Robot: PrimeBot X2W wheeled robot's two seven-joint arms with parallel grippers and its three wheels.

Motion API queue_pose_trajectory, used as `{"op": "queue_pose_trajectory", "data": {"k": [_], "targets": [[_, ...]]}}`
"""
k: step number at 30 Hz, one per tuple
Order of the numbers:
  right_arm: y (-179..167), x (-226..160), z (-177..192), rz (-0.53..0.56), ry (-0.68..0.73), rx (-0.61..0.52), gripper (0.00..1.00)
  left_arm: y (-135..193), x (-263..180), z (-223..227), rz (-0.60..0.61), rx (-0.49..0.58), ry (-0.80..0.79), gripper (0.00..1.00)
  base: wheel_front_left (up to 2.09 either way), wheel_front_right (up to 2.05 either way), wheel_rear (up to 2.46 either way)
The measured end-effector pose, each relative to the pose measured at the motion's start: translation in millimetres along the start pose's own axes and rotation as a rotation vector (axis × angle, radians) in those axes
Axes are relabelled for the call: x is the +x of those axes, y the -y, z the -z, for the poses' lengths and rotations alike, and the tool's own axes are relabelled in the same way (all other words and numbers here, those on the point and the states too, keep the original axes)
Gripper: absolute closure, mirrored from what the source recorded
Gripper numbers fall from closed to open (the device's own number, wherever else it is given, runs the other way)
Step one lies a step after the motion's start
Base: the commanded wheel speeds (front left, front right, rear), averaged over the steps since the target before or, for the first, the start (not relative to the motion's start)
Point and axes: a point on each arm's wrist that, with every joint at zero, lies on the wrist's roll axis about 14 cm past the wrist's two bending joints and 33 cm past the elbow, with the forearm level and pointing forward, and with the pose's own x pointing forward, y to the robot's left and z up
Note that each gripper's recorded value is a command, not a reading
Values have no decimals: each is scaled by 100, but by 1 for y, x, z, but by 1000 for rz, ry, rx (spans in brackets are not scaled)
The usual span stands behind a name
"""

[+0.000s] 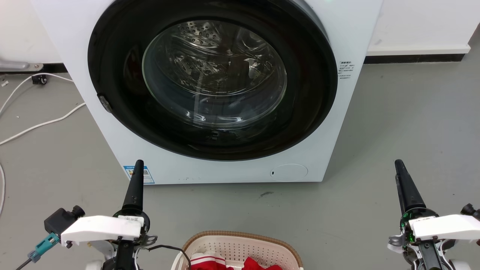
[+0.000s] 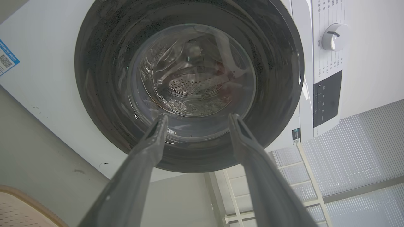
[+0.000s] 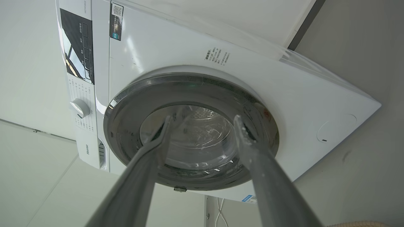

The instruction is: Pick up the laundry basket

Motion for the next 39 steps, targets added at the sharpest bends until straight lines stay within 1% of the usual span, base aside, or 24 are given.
{"op": "queue_pose_trajectory", "data": {"k": [6,14,20,34,39], "targets": [[-7,0,0,-25,8,-115,0,9,1,3,16,121,-3,0,0,0,0],[-15,-2,2,-55,7,-303,0,16,1,11,30,284,-14,0,0,0,0],[-19,-1,3,-73,9,-426,0,17,0,13,29,365,-7,0,0,0,0],[-21,-5,6,-95,18,-644,0,21,-1,18,38,590,6,0,0,0,0],[-22,-5,9,-104,14,-707,0,20,-1,18,35,637,15,0,0,0,0]]}}
